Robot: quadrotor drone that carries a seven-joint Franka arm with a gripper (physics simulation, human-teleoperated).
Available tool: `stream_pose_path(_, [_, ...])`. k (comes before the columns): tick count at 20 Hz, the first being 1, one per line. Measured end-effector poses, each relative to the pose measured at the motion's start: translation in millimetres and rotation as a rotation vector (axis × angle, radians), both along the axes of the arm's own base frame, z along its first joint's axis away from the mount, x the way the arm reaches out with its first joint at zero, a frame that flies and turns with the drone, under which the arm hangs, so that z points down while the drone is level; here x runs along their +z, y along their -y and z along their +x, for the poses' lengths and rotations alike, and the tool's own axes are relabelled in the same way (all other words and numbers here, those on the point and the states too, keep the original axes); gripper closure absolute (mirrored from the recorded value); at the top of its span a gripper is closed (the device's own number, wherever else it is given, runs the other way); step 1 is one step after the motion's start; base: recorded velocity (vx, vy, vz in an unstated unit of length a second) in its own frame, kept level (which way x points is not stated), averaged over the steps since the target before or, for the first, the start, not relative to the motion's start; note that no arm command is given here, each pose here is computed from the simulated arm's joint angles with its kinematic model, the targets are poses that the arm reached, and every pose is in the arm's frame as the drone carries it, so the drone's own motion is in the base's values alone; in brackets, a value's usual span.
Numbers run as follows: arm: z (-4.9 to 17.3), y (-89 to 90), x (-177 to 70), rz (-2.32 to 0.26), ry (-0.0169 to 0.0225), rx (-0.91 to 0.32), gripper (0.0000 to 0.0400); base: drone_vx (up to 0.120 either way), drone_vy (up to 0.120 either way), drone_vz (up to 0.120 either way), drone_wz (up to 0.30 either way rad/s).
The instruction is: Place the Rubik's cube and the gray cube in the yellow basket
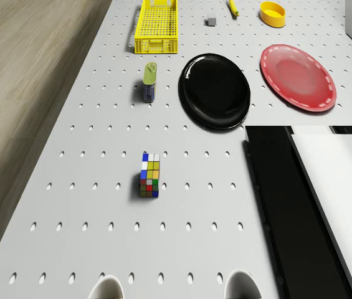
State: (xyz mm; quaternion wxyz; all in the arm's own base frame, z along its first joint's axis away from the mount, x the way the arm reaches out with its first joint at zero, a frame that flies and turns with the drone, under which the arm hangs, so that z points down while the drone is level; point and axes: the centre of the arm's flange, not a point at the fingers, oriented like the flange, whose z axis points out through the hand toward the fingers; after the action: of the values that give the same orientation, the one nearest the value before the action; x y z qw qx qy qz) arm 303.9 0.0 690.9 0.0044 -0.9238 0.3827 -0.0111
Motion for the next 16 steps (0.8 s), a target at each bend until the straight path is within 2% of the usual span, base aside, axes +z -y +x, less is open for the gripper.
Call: stream_pose_path(16, [-1.2, -0.6, 0.5, -0.006, 0.0122, 0.0, 0.0, 0.12, 0.12, 0.0, 0.0])
